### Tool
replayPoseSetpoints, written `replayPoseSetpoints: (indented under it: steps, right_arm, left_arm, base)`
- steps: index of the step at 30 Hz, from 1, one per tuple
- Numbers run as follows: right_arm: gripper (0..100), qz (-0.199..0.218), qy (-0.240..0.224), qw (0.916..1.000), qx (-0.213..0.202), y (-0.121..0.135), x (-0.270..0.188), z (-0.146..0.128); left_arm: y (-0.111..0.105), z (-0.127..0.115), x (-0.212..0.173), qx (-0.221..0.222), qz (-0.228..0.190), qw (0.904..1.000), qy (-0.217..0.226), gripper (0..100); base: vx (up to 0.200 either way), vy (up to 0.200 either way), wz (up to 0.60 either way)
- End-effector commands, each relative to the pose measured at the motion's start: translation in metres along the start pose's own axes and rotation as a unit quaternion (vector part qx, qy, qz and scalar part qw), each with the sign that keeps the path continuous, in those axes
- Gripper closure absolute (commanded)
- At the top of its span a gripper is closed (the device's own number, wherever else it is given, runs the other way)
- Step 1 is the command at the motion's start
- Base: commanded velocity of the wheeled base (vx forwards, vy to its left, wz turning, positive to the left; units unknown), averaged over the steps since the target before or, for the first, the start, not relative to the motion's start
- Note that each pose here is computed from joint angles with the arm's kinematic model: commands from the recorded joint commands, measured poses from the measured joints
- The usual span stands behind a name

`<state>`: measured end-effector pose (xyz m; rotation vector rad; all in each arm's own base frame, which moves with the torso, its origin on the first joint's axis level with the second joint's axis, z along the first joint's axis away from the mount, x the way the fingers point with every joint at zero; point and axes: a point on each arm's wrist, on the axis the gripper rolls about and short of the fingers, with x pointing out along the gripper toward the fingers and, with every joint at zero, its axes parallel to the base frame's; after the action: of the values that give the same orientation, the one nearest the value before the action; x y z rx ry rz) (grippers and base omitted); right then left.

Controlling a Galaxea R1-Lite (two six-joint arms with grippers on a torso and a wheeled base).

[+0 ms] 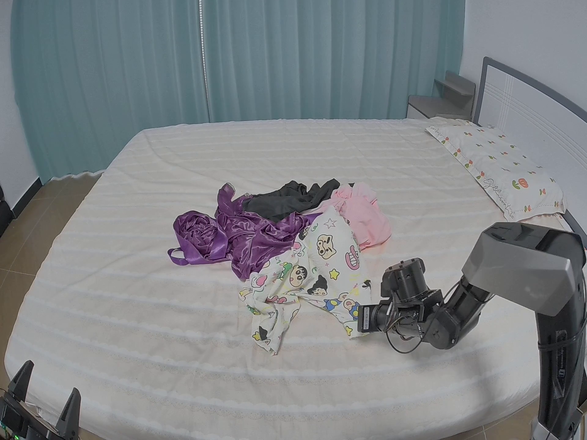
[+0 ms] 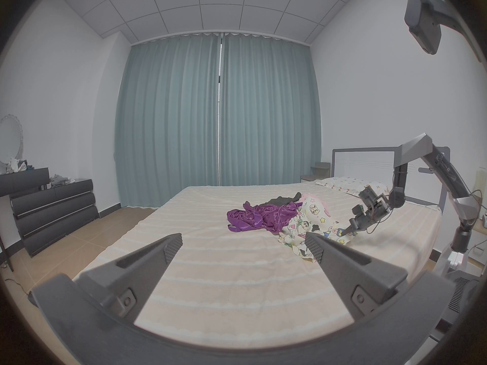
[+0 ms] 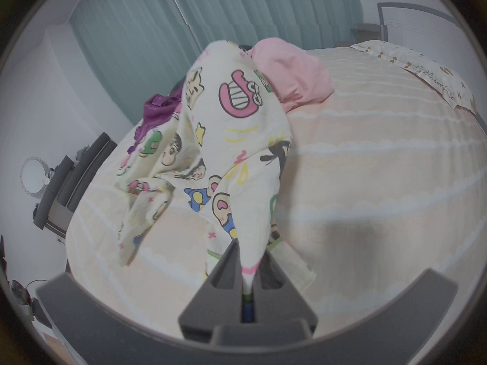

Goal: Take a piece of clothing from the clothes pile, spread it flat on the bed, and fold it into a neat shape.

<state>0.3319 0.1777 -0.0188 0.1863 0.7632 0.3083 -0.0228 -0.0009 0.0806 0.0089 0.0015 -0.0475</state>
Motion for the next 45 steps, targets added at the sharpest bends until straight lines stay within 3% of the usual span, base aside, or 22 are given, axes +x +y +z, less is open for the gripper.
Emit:
replayPoseSetpoints:
  steps: [1, 7, 11, 13, 14, 19, 21, 22, 23, 25, 26, 28, 29, 31, 34, 37, 38, 39, 41, 42, 45]
  right_arm:
    - [100, 0.058, -0.071, 0.9956, 0.017, 0.016, -0.083, 0.004]
    - [100, 0.127, -0.134, 0.9823, 0.028, 0.032, -0.135, -0.005]
    - [100, 0.185, -0.181, 0.9653, 0.035, 0.048, -0.164, -0.001]
    - [100, 0.185, -0.181, 0.9653, 0.035, 0.048, -0.164, -0.001]
    - [100, 0.23, -0.227, 0.9457, 0.036, 0.058, -0.189, 0.008]
    - [100, 0.265, -0.256, 0.9291, 0.032, 0.068, -0.21, 0.015]
    - [100, 0.286, -0.282, 0.9152, 0.032, 0.072, -0.221, 0.024]
    - [100, 0.301, -0.295, 0.9064, 0.032, 0.074, -0.228, 0.029]
    - [100, 0.315, -0.305, 0.8982, 0.031, 0.076, -0.234, 0.035]
    - [100, 0.335, -0.319, 0.8864, 0.027, 0.078, -0.244, 0.041]
    - [100, 0.343, -0.321, 0.8824, 0.025, 0.08, -0.247, 0.043]
    - [100, 0.359, -0.332, 0.8723, 0.022, 0.085, -0.252, 0.049]
    - [100, 0.364, -0.337, 0.868, 0.022, 0.087, -0.255, 0.051]
    - [100, 0.371, -0.349, 0.8604, 0.023, 0.091, -0.258, 0.058]
    - [100, 0.379, -0.353, 0.8552, 0.023, 0.098, -0.256, 0.064]
    - [100, 0.383, -0.363, 0.8491, 0.024, 0.103, -0.256, 0.071]
    - [100, 0.384, -0.363, 0.8487, 0.024, 0.103, -0.257, 0.072]
    - [100, 0.389, -0.374, 0.8415, 0.024, 0.106, -0.26, 0.078]
    - [100, 0.389, -0.376, 0.8405, 0.024, 0.106, -0.261, 0.079]
    - [100, 0.393, -0.385, 0.8345, 0.025, 0.11, -0.263, 0.086]
    - [100, 0.391, -0.38, 0.8378, 0.025, 0.11, -0.261, 0.085]
  left_arm:
    - [0.0, -0.005, 0.0, 0.0, 0.0, 1.0, 0.0, 0]
    - [0.0, -0.005, 0.0, 0.001, 0.0, 1.0, 0.0, 0]
    - [0.0, -0.005, 0.001, 0.004, -0.004, 1.0, 0.003, 0]
    - [0.0, -0.005, 0.001, 0.004, -0.004, 1.0, 0.003, 0]
    - [0.0, -0.004, 0.003, -0.001, -0.006, 0.9998, 0.019, 0]
    - [0.0, -0.004, 0.003, 0.006, -0.009, 0.9998, 0.017, 0]
    - [0.0, -0.003, 0.003, 0.028, -0.024, 0.9992, 0.015, 0]
    - [-0.001, 0.003, 0.003, 0.032, -0.037, 0.9987, 0.008, 0]
    - [-0.001, 0.029, 0.002, 0.022, -0.045, 0.9987, -0.014, 0]
    - [0.0, 0.106, 0.008, -0.056, -0.055, 0.9947, -0.067, 0]
    - [0.0, 0.13, 0.013, -0.086, -0.068, 0.9912, -0.074, 0]
    - [-0.004, 0.141, 0.03, -0.039, -0.152, 0.9866, -0.044, 0]
    - [-0.006, 0.138, 0.046, -0.006, -0.209, 0.9778, -0.009, 0]
    - [-0.012, 0.128, 0.087, 0.037, -0.302, 0.95, 0.069, 0]
    - [-0.026, 0.108, 0.125, 0.041, -0.361, 0.9183, 0.158, 0]
    - [-0.049, 0.084, 0.147, 0.044, -0.427, 0.8705, 0.24, 0]
    - [-0.051, 0.082, 0.148, 0.044, -0.43, 0.868, 0.244, 0]
    - [-0.065, 0.067, 0.163, 0.052, -0.446, 0.846, 0.288, 0]
    - [-0.067, 0.064, 0.165, 0.054, -0.447, 0.8434, 0.294, 0]
    - [-0.088, 0.043, 0.185, 0.088, -0.438, 0.8324, 0.327, 0]
    - [-0.105, 0.023, 0.203, 0.109, -0.436, 0.8332, 0.323, 0]
  base:
    - [0.0, 0.0, 0.0]
    - [0.0, 0.0, 0.0]
    - [0.0, 0.0, 0.0]
    - [0.0, 0.0, 0.0]
    - [0.0, 0.0, 0.0]
    - [0.0, 0.0, 0.0]
    - [0.0, 0.0, 0.0]
    - [0.0, 0.0, 0.0]
    - [0.0, 0.0, 0.0]
    - [0.0, 0.0, 0.0]
    - [0.0, 0.0, 0.0]
    - [0.0, 0.0, 0.0]
    - [0.0, 0.0, 0.0]
    - [0.0, 0.0, 0.0]
    - [0.0, 0.0, 0.0]
    - [0.0, 0.0, 0.0]
    - [0.0, 0.0, 0.0]
    - [0.0, 0.0, 0.0]
    - [0.0, 0.0, 0.0]
    - [0.0, 0.0, 0.0]
    - [0.0, 0.0, 0.0]
